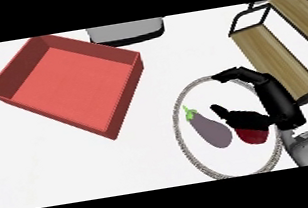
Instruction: Pick the pear from the placemat and place it in the tiered shelf
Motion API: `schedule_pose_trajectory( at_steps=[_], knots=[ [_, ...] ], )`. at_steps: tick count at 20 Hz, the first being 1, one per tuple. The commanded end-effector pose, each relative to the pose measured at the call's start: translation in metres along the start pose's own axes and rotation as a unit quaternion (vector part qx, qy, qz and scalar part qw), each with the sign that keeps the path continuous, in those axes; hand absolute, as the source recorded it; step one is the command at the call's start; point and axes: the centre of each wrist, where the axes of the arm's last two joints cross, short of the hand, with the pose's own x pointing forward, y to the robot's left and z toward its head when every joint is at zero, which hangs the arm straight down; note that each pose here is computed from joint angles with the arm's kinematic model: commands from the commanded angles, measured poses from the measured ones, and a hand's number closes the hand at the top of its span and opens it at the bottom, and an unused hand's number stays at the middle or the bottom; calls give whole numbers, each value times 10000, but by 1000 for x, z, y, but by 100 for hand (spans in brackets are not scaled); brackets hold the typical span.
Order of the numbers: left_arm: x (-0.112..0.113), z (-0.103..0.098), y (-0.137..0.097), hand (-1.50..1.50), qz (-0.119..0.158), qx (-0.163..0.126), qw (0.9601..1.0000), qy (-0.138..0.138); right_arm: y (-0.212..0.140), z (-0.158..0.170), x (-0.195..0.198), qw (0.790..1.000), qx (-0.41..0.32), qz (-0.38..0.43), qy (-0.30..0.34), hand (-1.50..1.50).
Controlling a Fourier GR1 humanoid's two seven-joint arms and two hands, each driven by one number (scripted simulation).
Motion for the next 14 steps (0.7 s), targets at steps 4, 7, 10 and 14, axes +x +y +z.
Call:
schedule_pose_trajectory(
  at_steps=[4, 7, 10, 14],
  knots=[
    [81, -12, 1, 0, 449, 197, 9684, -2444, 12, 19, -2, 9960, -135, 878, -63, -150],
    [74, -4, 0, 0, 529, 202, 9707, -2334, -4, 24, -6, 9826, -121, 1853, 88, -150],
    [68, -4, -1, 0, 581, 257, 9717, -2274, -15, 25, -5, 9669, -54, 2531, 318, -150],
    [67, -2, -3, 0, 593, 294, 9698, -2346, -24, 34, -8, 9387, 464, 3322, 796, -150]
  ],
)
